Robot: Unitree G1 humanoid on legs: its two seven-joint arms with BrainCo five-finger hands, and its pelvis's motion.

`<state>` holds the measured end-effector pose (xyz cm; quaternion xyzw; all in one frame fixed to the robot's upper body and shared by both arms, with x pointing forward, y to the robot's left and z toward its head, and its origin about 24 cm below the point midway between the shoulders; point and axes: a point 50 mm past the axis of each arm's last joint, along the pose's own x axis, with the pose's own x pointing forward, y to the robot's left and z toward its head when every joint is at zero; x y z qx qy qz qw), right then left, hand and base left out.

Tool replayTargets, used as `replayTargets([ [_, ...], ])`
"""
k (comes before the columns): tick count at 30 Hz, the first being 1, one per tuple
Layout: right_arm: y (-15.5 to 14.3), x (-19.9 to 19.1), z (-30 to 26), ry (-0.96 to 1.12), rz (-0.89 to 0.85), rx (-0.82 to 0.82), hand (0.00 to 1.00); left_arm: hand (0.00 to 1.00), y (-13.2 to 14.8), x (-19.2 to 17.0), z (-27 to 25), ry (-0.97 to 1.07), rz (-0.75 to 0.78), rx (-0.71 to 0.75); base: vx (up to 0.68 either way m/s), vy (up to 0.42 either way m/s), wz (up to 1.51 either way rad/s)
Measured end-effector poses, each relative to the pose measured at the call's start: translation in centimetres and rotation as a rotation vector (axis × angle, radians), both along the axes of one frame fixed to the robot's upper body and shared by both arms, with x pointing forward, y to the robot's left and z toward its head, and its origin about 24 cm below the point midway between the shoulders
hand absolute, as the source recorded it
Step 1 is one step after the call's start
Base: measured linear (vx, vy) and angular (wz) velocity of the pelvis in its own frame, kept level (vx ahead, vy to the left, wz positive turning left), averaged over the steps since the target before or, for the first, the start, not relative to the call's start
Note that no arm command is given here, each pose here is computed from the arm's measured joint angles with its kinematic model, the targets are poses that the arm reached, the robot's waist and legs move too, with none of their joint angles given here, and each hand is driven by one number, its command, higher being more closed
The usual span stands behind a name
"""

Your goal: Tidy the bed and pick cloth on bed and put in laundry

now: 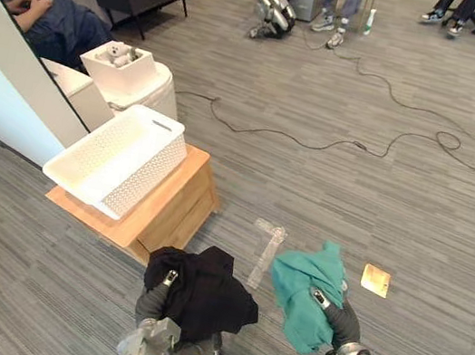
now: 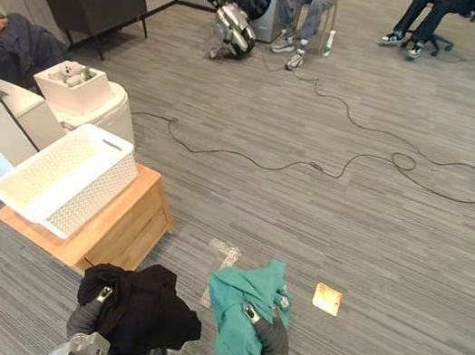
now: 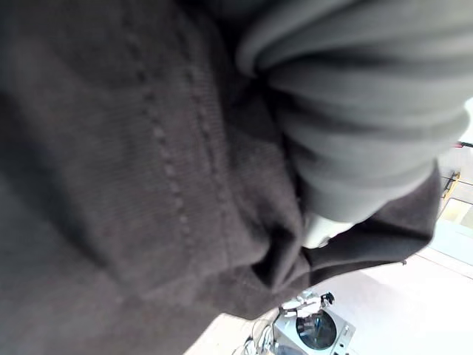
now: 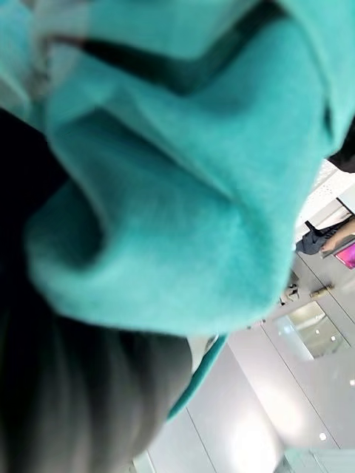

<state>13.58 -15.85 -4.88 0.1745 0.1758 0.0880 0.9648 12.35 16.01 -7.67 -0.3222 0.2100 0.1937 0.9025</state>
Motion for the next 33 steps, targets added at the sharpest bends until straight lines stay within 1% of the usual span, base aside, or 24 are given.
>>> replayTargets([
  [3,-0.4,-0.6,-0.3,0.03,0.022,-0.038,1.0,1.0,-0.3,0.4,0.2,-0.012,-0.007,-0.004,0.43,0.162,0.73],
  [6,0.5,0.3,0.3,-0.016,0.052,-0.017,1.0,1.0,0.5,0.1,0.1,-0.005,0.03,0.003,0.3,0.124,0.46],
  [10,1.0,0.8,0.3,-0.027,0.072,-0.006,1.0,1.0,0.7,0.3,0.3,-0.016,0.037,0.017,0.24,0.096,0.63],
  [11,1.1,0.8,0.3,-0.024,0.072,-0.004,1.0,1.0,1.0,0.3,0.4,-0.018,0.039,0.029,0.25,0.079,0.91],
  [13,2.1,0.9,-0.1,-0.009,0.078,0.002,1.0,1.0,2.2,0.6,1.1,-0.045,0.012,0.113,0.27,0.025,1.16],
  [14,2.5,0.7,-0.3,0.0,0.086,-0.002,1.0,1.0,2.4,0.8,1.4,-0.057,0.005,0.13,0.28,-0.016,1.17],
  [17,3.5,0.5,-0.4,0.007,0.133,-0.005,1.0,1.0,3.2,1.6,2.7,-0.107,0.009,0.181,0.26,-0.054,1.17],
  [22,4.2,1.0,-0.1,-0.009,0.111,0.005,1.0,1.0,4.0,2.3,2.9,-0.107,0.009,0.195,0.31,-0.178,1.2],
  [24,4.6,1.4,0.1,-0.017,0.114,0.006,1.0,1.0,4.0,2.2,2.8,-0.097,0.0,0.191,0.4,-0.391,1.03],
  [25,5.2,1.5,0.3,-0.026,0.115,0.019,1.0,1.0,4.1,1.6,2.5,-0.08,-0.007,0.194,0.32,-0.377,0.89],
  [26,5.5,1.5,0.3,-0.023,0.113,0.023,1.0,1.0,3.9,1.3,2.1,-0.064,-0.009,0.182,0.3,-0.356,0.8],
  [28,5.6,2.4,0.5,-0.046,0.096,0.003,1.0,1.0,2.3,0.7,1.5,-0.053,-0.05,0.135,0.29,-0.309,0.67],
  [33,6.0,3.4,1.2,-0.09,0.087,0.01,1.0,1.0,1.2,-0.2,1.0,-0.045,-0.055,0.089,0.13,-0.2,0.47],
])
